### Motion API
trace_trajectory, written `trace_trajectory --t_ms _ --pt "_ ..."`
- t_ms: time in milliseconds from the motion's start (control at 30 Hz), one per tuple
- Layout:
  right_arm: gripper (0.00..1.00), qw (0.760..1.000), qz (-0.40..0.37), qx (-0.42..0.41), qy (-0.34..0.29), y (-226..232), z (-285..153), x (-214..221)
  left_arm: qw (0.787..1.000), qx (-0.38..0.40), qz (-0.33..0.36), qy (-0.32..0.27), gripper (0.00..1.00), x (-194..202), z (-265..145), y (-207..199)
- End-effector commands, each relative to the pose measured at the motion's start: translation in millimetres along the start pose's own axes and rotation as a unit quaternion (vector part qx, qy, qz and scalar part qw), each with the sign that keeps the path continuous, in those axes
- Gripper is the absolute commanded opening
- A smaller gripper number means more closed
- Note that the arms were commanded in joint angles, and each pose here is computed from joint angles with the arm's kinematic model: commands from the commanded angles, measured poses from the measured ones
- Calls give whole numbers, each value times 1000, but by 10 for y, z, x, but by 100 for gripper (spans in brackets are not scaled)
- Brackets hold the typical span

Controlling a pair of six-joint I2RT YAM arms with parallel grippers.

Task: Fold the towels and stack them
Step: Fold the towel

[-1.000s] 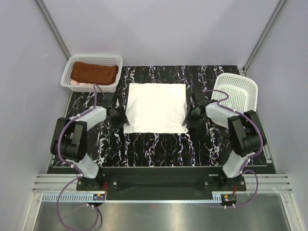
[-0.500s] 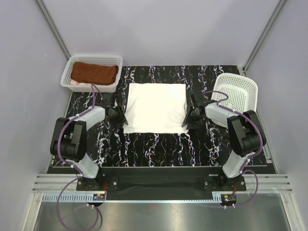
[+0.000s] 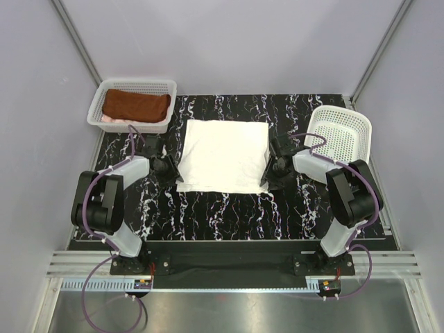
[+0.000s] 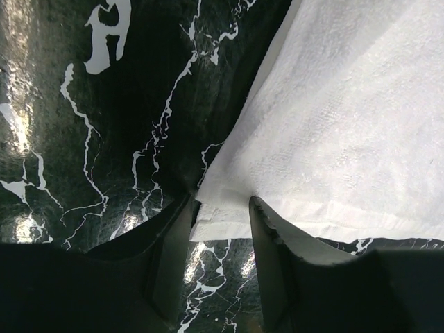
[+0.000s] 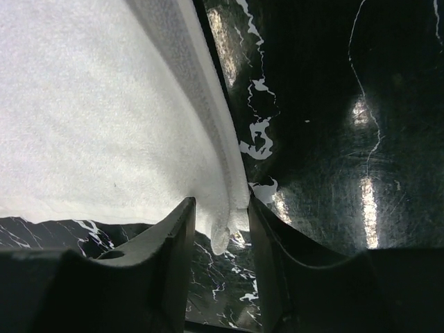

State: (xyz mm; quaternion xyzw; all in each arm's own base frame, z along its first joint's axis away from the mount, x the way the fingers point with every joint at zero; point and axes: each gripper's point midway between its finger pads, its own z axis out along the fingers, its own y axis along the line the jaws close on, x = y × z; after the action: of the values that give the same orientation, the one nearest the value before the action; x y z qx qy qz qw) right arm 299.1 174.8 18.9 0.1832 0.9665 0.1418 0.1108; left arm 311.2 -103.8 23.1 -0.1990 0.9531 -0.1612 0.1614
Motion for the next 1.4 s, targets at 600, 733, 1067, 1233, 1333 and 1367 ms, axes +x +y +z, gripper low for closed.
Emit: trace_trajectory --t_ms 600,733,1067,1233,1333,1367 --pt "39 1000 3 -17 -24 142 -133 -48 1000 11 1 -19 0 -145 -27 -97" --pt "31 999 1 -21 -26 157 -152 -48 1000 8 1 -22 0 -163 -58 -98" --pt "1 999 -2 -22 -29 180 -148 -65 999 -13 8 -41 28 -246 -170 -58" --pt "0 999 -10 -4 -35 104 -125 -84 999 -7 18 -44 47 -231 -179 -58" --pt "0 999 -10 -4 -35 97 -94 -81 999 4 23 -32 47 -178 -118 -71" --pt "0 999 -10 -5 -33 104 -86 -70 999 2 24 -27 47 -164 -86 -59"
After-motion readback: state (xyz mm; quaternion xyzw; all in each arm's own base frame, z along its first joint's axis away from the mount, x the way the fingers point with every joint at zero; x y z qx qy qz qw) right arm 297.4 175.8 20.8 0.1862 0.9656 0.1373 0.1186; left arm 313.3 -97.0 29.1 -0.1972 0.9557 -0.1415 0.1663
